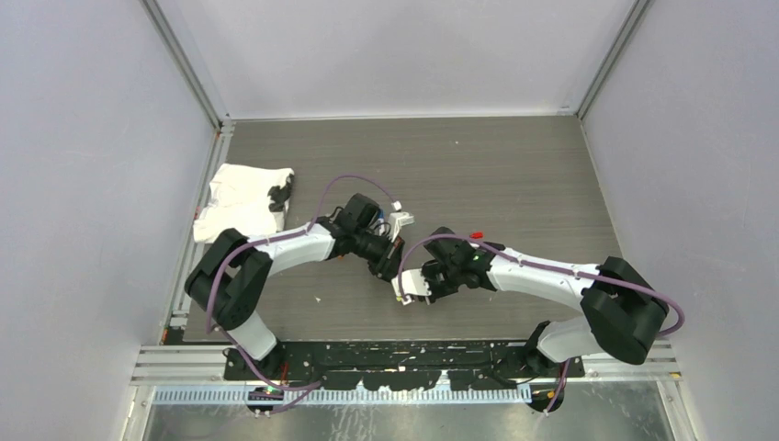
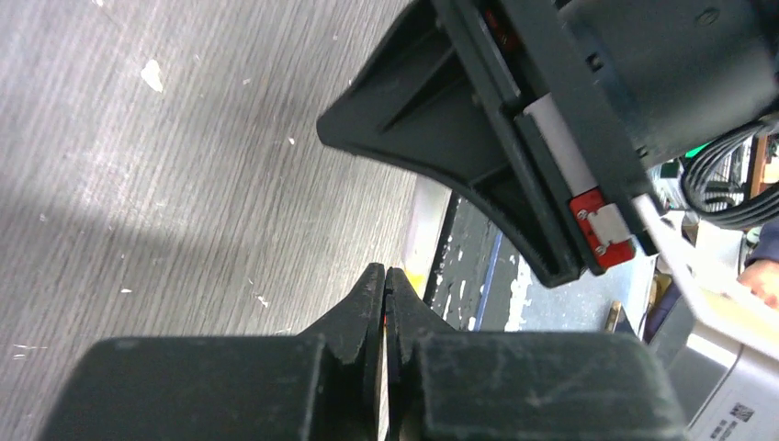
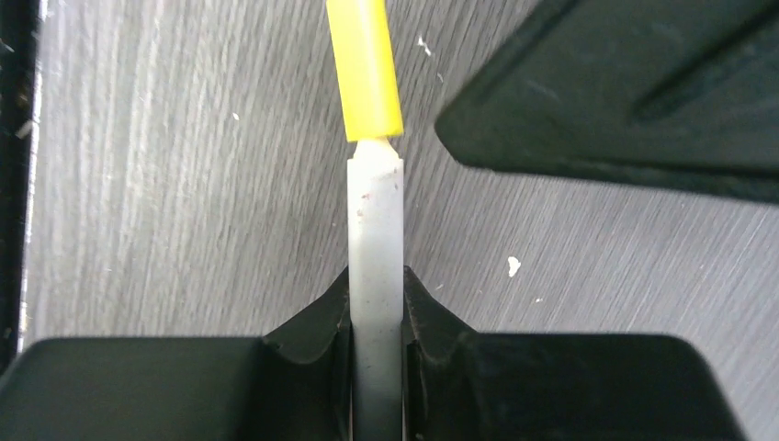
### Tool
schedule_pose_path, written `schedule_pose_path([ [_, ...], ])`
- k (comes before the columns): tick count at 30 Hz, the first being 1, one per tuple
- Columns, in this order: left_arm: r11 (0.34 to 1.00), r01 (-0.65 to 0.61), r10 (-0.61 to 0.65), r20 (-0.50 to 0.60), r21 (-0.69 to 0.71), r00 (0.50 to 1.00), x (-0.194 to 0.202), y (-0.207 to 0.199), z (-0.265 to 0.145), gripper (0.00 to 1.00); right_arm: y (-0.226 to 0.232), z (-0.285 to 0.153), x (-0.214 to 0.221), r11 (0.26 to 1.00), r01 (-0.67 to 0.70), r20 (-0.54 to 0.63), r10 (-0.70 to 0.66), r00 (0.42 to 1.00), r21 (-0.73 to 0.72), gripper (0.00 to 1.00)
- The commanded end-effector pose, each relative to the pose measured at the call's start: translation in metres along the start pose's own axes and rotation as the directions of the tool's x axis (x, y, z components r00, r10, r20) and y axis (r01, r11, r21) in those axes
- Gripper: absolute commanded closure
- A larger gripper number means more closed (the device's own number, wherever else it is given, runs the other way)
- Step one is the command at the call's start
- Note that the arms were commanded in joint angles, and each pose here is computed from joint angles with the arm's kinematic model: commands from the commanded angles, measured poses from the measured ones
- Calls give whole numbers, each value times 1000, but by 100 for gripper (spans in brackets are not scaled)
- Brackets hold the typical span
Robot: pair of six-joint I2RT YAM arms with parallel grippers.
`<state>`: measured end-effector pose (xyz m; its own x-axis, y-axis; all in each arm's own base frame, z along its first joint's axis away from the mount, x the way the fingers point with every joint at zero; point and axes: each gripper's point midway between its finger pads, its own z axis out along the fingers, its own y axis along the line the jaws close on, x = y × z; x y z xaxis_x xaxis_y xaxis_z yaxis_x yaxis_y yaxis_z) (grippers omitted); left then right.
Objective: Insert the pens into the pen caps
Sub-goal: Insert the pen cap onto the pen.
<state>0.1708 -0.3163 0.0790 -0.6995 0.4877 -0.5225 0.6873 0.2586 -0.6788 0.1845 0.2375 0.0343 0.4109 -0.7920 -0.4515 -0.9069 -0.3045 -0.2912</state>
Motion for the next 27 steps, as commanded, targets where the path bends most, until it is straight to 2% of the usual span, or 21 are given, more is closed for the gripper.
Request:
schedule_pose_path([
  [1, 997, -76, 76, 114, -3, 991, -45, -21, -16, 97, -12, -16, -34, 998, -59, 150, 59, 987, -6, 99],
  [5, 997, -74, 77, 135, -31, 988, -54, -27, -24, 94, -14, -21, -35, 993, -112, 182, 115, 977, -27, 99],
  [10, 990, -55, 84, 229, -130, 970, -82, -32, -45, 87, -16, -25, -35, 987, -157, 207, 162, 965, -38, 99],
  [13, 972, -43, 119, 327, -230, 937, -103, -36, -70, 81, -17, -28, -35, 982, -183, 226, 189, 956, -47, 99],
  [16, 937, -15, 179, 444, -348, 878, -119, -35, -103, 72, -21, -37, -40, 973, -224, 267, 229, 936, -52, 99],
  [19, 911, 11, 254, 582, -413, 773, -127, -45, -136, 53, -28, -55, -48, 955, -292, 340, 295, 893, -62, 99],
  [20, 910, 11, 286, 646, -415, 708, -131, -57, -152, 40, -30, -62, -54, 946, -315, 374, 321, 870, -79, 99],
  [22, 918, 38, 290, 734, -394, 614, -125, -64, -165, 22, -38, -78, -62, 923, -373, 428, 377, 822, -97, 99],
  [24, 940, -5, 299, 814, -342, 498, -130, -87, -181, 16, -45, -92, -69, 895, -428, 475, 434, 766, -127, 99],
  [27, 967, -59, 250, 886, -247, 390, -128, -106, -188, 16, -56, -112, -81, 844, -499, 541, 516, 664, -193, 99],
])
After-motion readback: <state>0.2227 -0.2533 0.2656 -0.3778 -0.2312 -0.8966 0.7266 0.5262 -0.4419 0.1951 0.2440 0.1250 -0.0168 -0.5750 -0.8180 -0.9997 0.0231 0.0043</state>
